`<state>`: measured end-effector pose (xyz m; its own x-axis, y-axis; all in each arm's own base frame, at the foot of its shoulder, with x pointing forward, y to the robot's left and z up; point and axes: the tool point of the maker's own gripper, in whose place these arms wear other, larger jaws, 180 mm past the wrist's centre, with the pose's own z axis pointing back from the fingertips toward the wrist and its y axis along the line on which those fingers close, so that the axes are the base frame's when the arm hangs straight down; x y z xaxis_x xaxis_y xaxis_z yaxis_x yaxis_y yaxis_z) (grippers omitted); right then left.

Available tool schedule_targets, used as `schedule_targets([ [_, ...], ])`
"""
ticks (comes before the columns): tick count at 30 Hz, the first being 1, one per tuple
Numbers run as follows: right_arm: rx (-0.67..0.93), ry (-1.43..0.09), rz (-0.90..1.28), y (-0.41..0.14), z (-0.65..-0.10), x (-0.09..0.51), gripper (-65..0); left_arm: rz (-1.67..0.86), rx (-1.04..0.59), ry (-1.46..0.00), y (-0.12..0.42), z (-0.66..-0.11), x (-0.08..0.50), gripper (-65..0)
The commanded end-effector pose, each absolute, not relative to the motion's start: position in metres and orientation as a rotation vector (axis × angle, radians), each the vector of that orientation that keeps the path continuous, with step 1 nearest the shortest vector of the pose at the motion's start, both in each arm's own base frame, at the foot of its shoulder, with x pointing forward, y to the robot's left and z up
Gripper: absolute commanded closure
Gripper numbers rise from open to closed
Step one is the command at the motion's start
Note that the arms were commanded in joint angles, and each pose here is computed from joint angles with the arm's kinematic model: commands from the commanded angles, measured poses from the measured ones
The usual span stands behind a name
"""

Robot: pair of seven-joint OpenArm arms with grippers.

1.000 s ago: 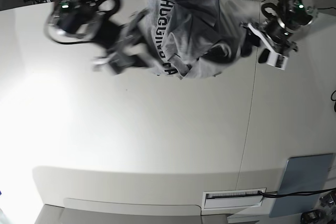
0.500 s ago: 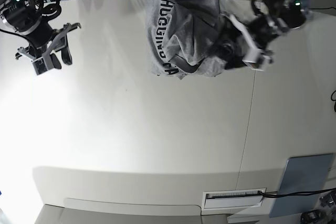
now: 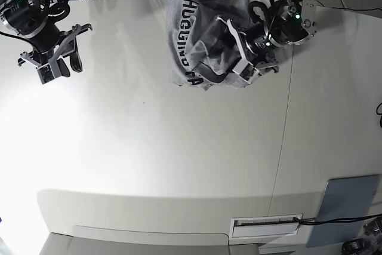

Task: Fold the T-shirt properly
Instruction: 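Release the folded shirt and raise both grippers away, then grasp the folded shirt's edge with the left gripper and drag it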

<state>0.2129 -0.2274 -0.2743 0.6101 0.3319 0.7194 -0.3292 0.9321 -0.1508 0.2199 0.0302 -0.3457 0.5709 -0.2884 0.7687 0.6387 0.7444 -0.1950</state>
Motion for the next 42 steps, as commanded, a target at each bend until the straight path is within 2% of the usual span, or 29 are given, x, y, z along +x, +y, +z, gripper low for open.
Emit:
schedule_targets([
  [1,-0.008,-0.873,0.396,-0.226,-0.263,0.217,-18.8,-0.586,-0.526,-0.838,0.024,-0.331,0.221,-20.0],
  [3,-0.008,-0.873,0.396,-0.226,-0.263,0.217,-18.8,-0.618,-0.589,-0.857,0.014,-0.32,0.211,-5.5],
  [4,-0.008,-0.875,0.396,-0.226,-0.263,0.218,-18.8,-0.621,-0.615,-0.867,0.012,-0.313,0.206,-3.6],
  [6,-0.007,-0.878,0.396,-0.226,-0.263,0.218,-18.8,-0.624,-0.644,-0.873,0.014,-0.302,0.194,-3.7],
  [11,-0.006,-0.886,0.397,-0.225,-0.262,0.219,-18.8,-0.548,-0.587,-0.864,0.054,-0.289,0.174,-3.7],
  [21,-0.001,-0.903,0.397,-0.224,-0.259,0.221,-18.8,-0.455,-0.452,-0.63,0.126,-0.319,0.112,-3.7],
  [26,-0.001,-0.902,0.397,-0.224,-0.259,0.221,-18.8,-0.466,-0.32,-0.469,0.16,-0.342,0.089,-3.7],
  [29,-0.001,-0.902,0.397,-0.224,-0.259,0.221,-18.8,-0.418,-0.259,-0.452,0.176,-0.35,0.091,-3.7],
  [32,-0.001,-0.902,0.397,-0.224,-0.259,0.221,-18.8,-0.393,-0.199,-0.446,0.189,-0.353,0.095,-7.6],
  [37,-0.001,-0.902,0.397,-0.224,-0.259,0.221,-18.8,-0.413,-0.082,-0.403,0.214,-0.355,0.096,-27.2],
  [40,0.001,-0.903,0.396,-0.224,-0.259,0.221,-18.8,-0.365,0.047,-0.383,0.242,-0.354,0.101,-29.1],
  [42,0.025,-0.911,0.394,-0.22,-0.258,0.221,-18.8,-0.337,0.095,-0.424,0.252,-0.348,0.111,-29.0],
])
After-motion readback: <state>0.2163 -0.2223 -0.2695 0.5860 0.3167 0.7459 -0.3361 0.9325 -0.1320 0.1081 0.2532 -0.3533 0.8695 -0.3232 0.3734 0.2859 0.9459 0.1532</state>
